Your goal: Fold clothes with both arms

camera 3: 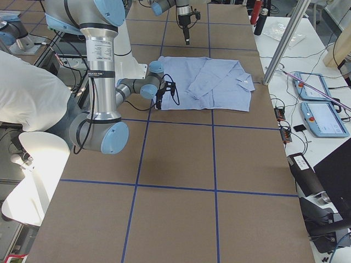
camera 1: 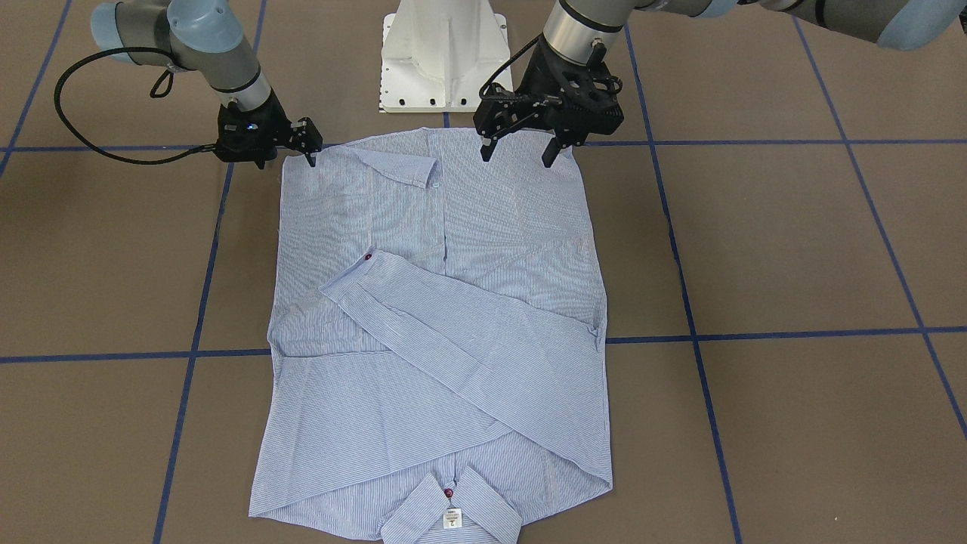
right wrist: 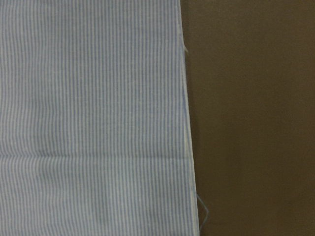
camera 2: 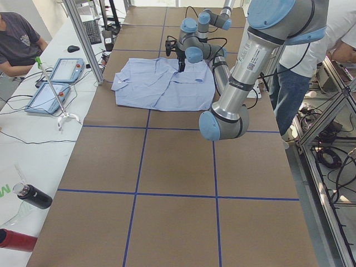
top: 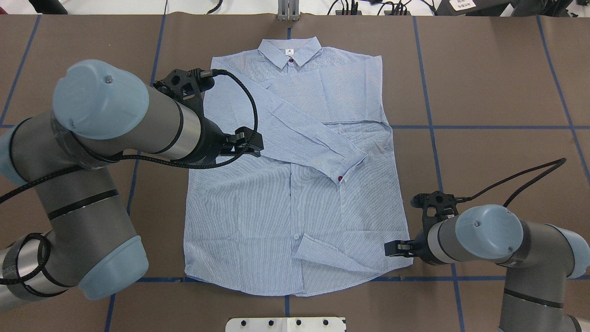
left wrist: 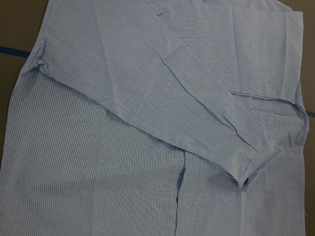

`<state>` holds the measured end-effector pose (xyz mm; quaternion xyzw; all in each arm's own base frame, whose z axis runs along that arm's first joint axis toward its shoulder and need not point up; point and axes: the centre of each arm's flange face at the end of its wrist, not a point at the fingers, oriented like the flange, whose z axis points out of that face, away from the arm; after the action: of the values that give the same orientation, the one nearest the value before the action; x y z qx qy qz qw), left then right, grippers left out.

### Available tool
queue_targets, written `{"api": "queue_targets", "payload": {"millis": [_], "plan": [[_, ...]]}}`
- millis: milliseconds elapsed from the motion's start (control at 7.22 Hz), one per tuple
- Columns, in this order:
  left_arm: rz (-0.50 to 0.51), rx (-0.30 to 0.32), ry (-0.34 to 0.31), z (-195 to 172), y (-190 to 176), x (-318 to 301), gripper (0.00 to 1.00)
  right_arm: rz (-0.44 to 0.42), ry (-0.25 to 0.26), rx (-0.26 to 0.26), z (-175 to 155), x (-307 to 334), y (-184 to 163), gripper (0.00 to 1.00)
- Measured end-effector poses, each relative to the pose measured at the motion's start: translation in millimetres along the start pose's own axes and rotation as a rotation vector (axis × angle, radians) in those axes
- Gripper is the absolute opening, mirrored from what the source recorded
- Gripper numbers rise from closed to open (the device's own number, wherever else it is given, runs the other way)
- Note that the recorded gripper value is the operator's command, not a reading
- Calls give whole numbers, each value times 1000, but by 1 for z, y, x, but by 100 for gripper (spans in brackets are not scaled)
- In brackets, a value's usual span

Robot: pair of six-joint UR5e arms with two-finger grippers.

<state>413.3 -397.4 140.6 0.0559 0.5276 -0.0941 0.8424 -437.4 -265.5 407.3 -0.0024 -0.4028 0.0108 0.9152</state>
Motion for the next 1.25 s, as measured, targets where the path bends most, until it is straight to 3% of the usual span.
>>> {"api": "queue_targets", "payload": {"millis": [139,416,1247], "plan": [[0,1,0,-1,0,0,99,1,4,-4,1,2,1,67],[-2,5,1,-3,-2,-1,99,0,5,-11,1,2,2,57],[-7,16,1,-11,-5,-6,99,1,29,-29,0,-2,6,51]]}}
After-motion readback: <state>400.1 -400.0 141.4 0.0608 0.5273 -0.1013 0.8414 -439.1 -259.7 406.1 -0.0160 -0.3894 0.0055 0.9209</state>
